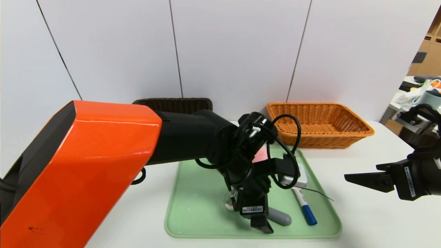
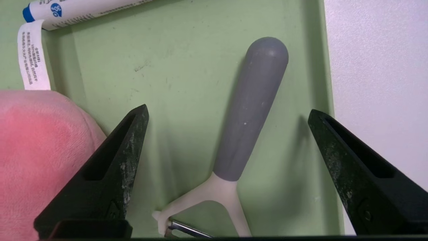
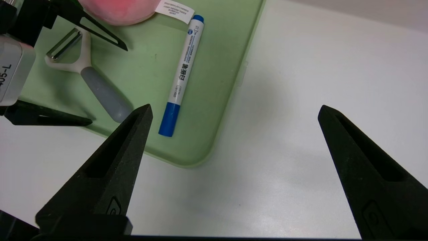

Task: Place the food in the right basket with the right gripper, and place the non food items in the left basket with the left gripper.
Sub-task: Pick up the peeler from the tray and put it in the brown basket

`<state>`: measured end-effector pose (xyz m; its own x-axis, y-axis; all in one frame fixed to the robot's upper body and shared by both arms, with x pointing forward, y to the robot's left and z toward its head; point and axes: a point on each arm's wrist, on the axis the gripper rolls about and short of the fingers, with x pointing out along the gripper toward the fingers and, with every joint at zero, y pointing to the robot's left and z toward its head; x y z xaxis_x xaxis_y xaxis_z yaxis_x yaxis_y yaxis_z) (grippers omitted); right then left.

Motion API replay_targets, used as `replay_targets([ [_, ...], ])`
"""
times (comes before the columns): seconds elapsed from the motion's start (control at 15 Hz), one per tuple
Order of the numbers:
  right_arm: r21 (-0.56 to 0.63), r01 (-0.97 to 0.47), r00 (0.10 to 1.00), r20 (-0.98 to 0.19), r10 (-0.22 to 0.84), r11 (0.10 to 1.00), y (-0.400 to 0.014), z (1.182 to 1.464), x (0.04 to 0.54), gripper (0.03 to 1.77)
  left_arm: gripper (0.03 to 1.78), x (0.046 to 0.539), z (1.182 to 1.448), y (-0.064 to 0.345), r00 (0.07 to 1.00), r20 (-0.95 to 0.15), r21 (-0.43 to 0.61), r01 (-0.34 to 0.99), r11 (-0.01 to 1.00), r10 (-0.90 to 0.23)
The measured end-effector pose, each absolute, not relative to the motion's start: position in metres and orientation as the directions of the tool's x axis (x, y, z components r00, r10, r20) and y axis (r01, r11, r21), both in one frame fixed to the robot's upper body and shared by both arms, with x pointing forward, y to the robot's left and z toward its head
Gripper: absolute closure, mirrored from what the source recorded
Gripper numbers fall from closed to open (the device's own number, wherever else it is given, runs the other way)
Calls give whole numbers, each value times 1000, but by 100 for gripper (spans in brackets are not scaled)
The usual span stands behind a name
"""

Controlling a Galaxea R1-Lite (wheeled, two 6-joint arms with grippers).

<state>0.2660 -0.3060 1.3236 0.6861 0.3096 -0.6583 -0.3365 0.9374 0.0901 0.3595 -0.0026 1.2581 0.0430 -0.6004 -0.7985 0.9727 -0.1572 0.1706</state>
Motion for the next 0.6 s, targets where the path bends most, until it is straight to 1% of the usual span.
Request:
replay_targets([
  [0.27,89,-337,687,-658,309,937,-306,1324,266,9,12,361,1262,-8,47,-794,161,978,-136,-607],
  [0.4,89,-337,687,-658,309,937,-306,1324,266,9,12,362,1260,-9,64,-801,169,978,-122,-595],
  [0.6,89,-337,687,-658,309,937,-306,1324,266,9,12,363,1257,-8,58,-821,132,987,-90,-568],
])
